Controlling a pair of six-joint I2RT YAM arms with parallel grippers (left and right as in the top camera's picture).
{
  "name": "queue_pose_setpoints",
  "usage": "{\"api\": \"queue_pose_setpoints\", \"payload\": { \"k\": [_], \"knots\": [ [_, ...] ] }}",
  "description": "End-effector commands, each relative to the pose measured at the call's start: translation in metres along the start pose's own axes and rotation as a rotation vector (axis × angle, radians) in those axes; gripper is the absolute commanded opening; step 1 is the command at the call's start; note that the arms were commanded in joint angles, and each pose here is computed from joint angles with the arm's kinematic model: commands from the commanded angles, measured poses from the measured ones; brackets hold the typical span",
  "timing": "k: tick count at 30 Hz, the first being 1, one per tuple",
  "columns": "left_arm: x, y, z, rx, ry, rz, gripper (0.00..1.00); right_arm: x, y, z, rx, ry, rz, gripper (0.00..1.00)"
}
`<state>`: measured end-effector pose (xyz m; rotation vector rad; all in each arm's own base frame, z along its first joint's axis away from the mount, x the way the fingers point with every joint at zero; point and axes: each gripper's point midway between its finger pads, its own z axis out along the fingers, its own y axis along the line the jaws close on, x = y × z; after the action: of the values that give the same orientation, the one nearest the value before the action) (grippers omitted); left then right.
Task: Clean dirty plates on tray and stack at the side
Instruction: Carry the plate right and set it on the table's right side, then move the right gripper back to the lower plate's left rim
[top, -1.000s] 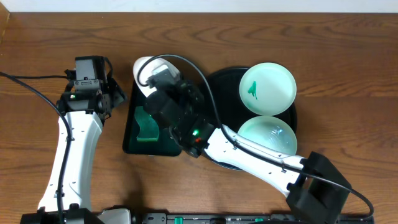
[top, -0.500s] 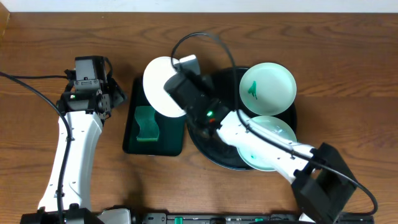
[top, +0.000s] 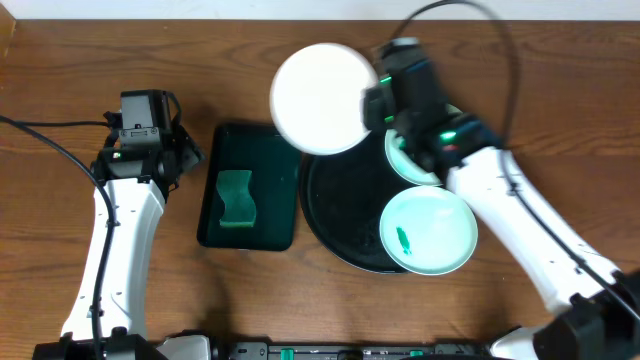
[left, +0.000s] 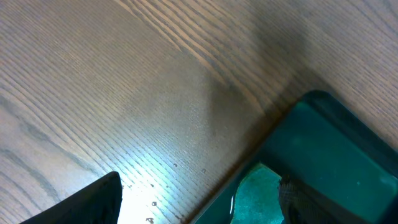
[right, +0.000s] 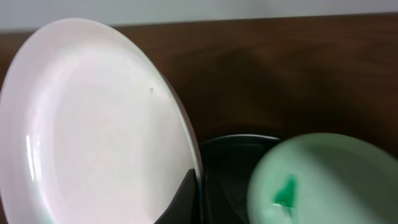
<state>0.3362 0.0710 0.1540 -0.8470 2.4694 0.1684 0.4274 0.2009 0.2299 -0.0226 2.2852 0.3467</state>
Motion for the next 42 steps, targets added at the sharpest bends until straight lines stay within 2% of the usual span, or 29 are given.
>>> {"api": "queue_pose_setpoints", "payload": {
  "k": [1, 10, 15, 24, 30, 42],
  "knots": [
    [-0.005, 0.001, -0.001, -0.007, -0.011, 0.0, 0.8, -0.025, -0.033, -0.021, 0.014, -0.036, 0.117, 0.01],
    [-0.005, 0.001, -0.001, -0.007, -0.011, 0.0, 0.8, -0.033, -0.17, -0.044, 0.269, -0.029, 0.322, 0.01],
    [-0.005, 0.001, -0.001, -0.007, -0.011, 0.0, 0.8, -0.021, -0.243, -0.066, 0.408, -0.01, 0.462, 0.01],
    [-0.005, 0.001, -0.001, -0.007, -0.011, 0.0, 0.8, 0.022, -0.329, -0.107, 0.616, 0.058, 0.634, 0.01],
    [-0.005, 0.001, -0.001, -0.007, -0.011, 0.0, 0.8, 0.055, -0.351, -0.112, 0.692, 0.118, 0.682, 0.01],
    [-0.005, 0.001, -0.001, -0.007, -0.011, 0.0, 0.8, 0.125, -0.368, -0.086, 0.768, 0.189, 0.686, 0.01]
  ]
}}
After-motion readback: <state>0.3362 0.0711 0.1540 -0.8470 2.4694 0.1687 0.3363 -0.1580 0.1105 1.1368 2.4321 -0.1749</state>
